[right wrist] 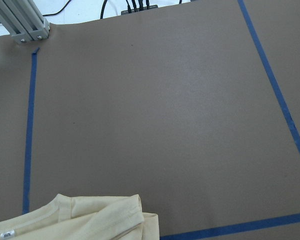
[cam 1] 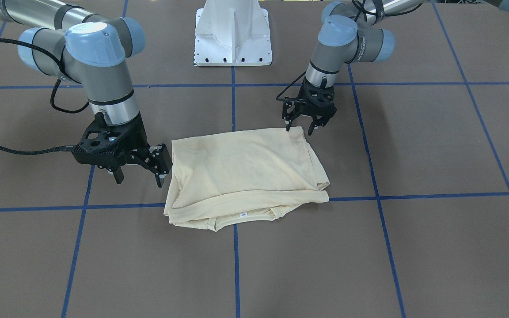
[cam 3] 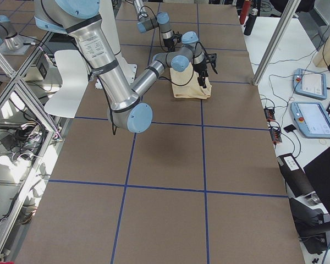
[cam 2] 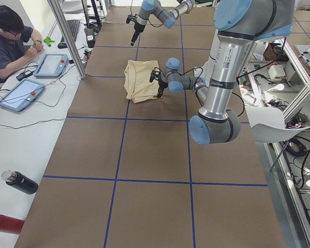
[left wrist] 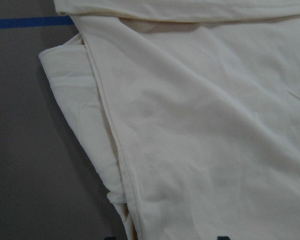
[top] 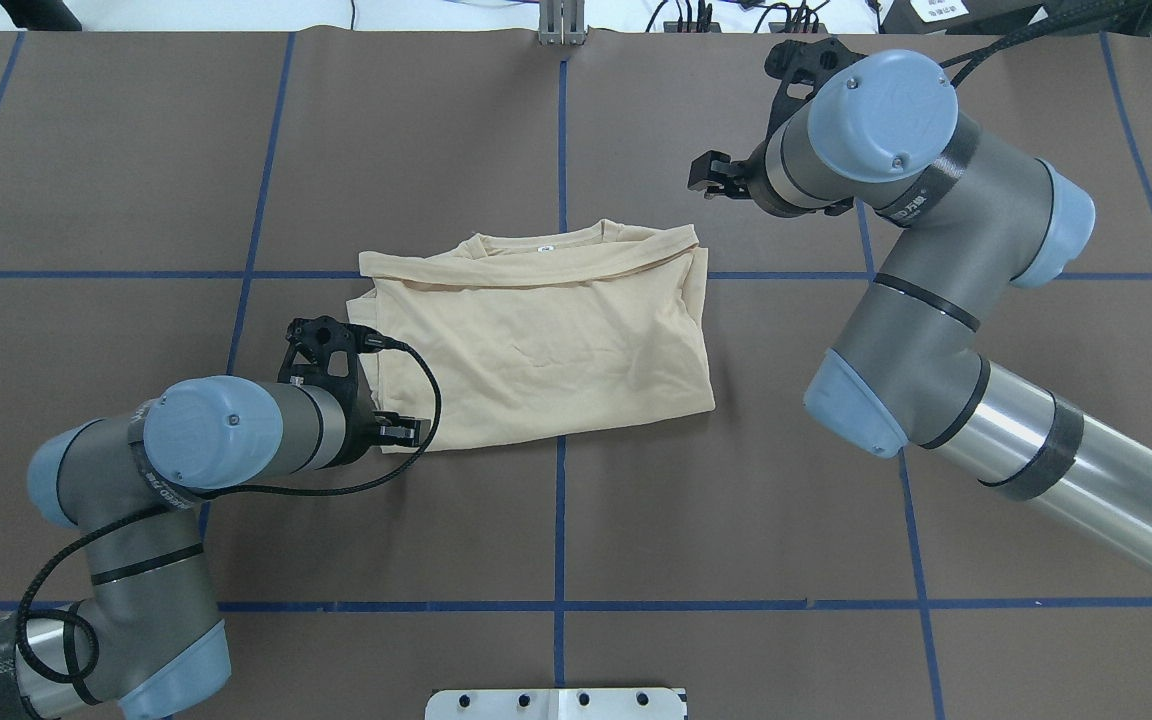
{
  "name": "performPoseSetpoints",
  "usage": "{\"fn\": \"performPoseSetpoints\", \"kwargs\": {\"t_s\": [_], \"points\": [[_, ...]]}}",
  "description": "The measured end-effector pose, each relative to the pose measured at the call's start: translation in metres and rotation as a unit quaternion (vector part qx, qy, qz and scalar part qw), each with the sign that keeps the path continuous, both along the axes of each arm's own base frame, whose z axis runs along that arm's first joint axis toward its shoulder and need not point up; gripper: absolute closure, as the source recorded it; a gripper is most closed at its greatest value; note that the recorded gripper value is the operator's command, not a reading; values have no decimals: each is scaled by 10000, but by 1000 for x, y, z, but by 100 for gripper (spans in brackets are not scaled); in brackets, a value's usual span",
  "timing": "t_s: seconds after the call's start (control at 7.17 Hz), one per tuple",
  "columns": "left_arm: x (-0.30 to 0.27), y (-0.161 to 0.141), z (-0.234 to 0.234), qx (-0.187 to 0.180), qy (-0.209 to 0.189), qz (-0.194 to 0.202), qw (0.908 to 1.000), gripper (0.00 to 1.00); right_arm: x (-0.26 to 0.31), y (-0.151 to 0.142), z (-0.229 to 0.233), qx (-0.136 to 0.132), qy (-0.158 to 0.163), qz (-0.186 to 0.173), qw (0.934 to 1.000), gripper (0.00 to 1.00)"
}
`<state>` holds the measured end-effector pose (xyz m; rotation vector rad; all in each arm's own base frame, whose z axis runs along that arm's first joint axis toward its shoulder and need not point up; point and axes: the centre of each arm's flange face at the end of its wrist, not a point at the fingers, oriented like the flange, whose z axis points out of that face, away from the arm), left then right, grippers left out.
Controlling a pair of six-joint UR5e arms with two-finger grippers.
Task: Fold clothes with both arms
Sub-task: 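Grasp the folded shirt edge nearest the left gripper and push it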
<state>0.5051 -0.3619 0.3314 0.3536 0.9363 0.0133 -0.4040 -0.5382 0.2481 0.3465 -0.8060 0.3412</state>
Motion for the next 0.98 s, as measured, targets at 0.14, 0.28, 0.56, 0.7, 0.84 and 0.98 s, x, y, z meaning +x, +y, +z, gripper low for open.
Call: {"fn": "performPoseSetpoints", "kwargs": {"t_s": [0.14,0.28,0.56,0.7,0.84,0.98], "points": [[2,0,2,-4,-17,6,10000,58,0,0,1,-2,7,2,10000,0],[4,-1,4,-13,-41,9,10000,85,-1,0,1,-4,14,4,10000,0],[7,-2,5,-15,-63,21,10000,100,-1,0,2,-7,22,6,10000,0],[6,-1,5,4,-67,39,10000,100,-1,0,3,-8,25,7,10000,0],[4,-1,4,22,-64,56,10000,100,-2,0,3,-8,23,1,10000,0],[0,-3,4,91,-97,84,9999,100,-2,1,3,-8,22,1,10000,0]]}}
